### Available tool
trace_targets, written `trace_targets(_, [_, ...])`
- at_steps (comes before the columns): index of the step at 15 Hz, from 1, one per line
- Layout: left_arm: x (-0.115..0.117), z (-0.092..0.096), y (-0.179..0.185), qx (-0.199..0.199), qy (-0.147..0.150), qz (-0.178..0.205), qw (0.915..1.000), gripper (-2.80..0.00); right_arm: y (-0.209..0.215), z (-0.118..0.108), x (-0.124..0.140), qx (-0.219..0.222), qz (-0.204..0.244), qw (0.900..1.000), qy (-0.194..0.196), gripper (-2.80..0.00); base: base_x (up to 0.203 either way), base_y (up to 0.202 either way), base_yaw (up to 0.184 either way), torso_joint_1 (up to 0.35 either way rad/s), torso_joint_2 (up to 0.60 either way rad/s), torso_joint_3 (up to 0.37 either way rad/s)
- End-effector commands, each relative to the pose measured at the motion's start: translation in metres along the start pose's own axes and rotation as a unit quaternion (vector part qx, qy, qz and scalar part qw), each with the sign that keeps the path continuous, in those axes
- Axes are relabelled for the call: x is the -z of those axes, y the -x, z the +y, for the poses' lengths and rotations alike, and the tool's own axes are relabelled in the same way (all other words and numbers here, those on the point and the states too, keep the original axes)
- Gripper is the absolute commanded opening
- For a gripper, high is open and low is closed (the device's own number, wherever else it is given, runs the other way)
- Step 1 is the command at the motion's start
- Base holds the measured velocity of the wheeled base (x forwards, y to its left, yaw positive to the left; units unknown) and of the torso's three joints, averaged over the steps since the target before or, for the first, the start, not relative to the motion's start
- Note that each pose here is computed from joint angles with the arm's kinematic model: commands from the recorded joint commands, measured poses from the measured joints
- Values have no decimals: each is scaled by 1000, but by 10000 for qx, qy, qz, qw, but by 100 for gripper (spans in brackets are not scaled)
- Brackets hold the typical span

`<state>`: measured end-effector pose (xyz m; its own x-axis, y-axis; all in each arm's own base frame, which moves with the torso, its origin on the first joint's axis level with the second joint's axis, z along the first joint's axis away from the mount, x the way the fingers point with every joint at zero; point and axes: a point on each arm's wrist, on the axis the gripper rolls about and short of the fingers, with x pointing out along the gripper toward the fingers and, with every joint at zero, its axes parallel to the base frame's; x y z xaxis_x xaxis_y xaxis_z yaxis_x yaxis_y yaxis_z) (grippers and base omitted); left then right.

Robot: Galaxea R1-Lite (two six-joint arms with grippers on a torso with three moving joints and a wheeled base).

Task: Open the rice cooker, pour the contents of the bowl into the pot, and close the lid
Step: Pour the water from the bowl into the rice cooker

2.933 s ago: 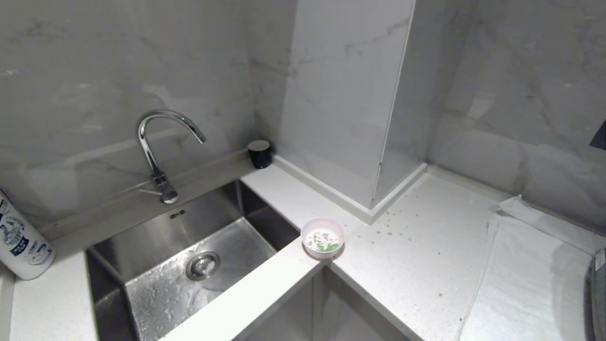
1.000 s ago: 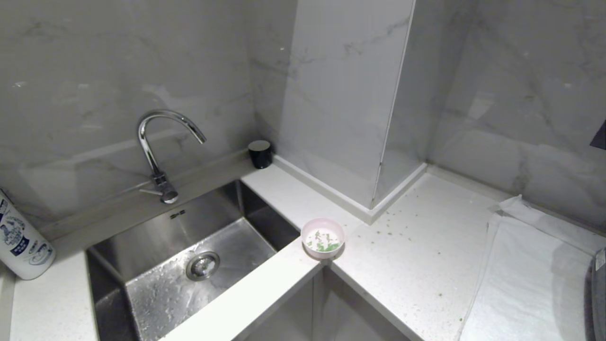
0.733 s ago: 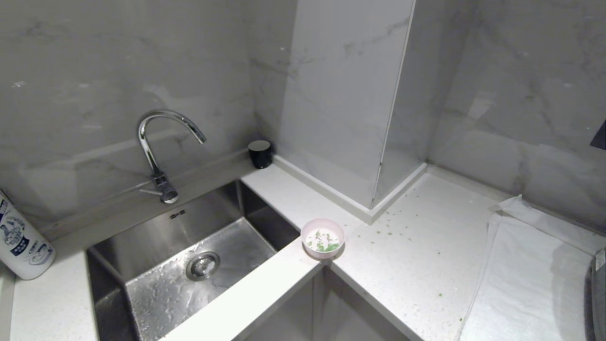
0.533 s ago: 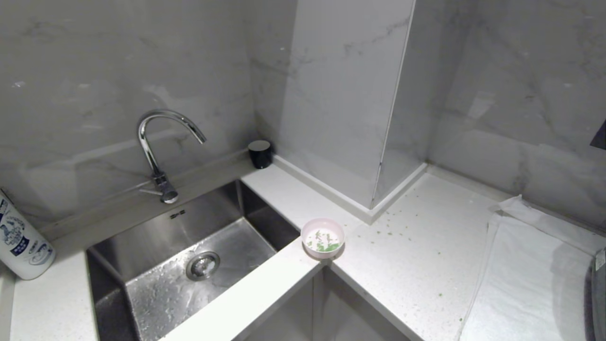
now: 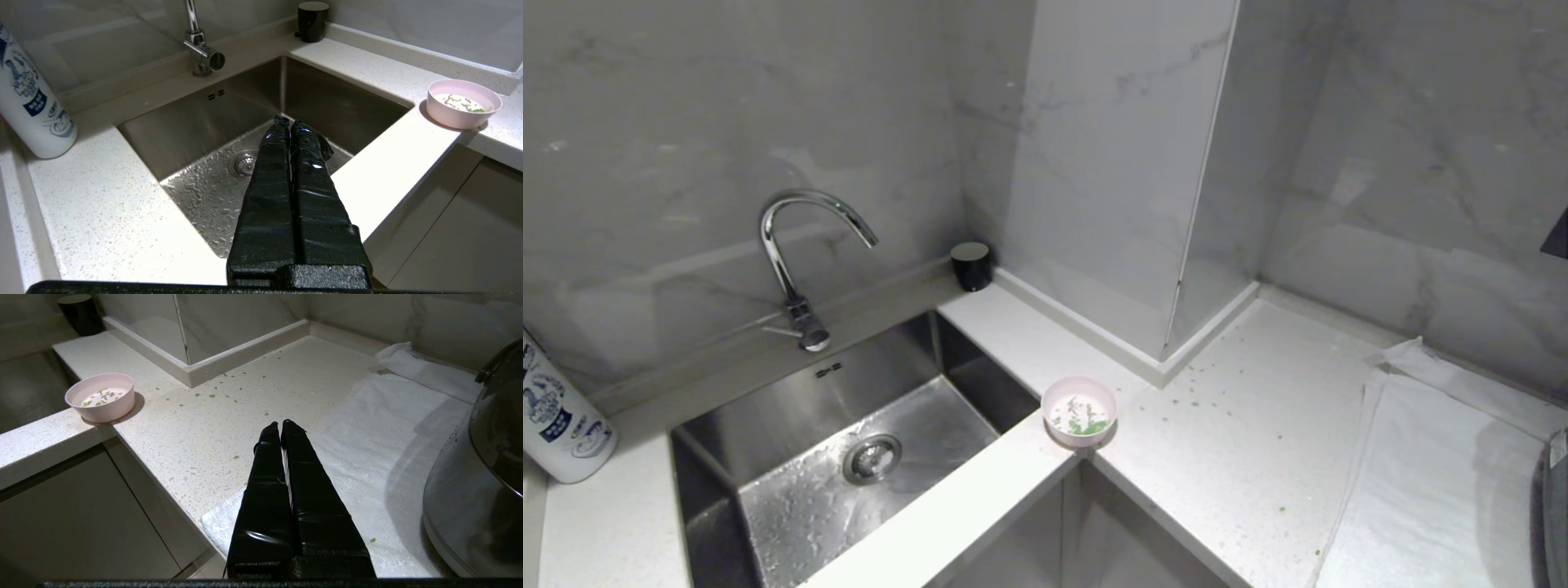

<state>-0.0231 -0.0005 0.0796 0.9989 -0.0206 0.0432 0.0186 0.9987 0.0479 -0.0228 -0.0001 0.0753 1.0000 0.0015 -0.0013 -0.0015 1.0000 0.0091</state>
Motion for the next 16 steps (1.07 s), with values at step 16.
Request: trace_targets(16, [4,0,-1,7,6,56,10000,-280,0,0,0,6,17,10000,-8,-280,2,8,-156,3,3,1])
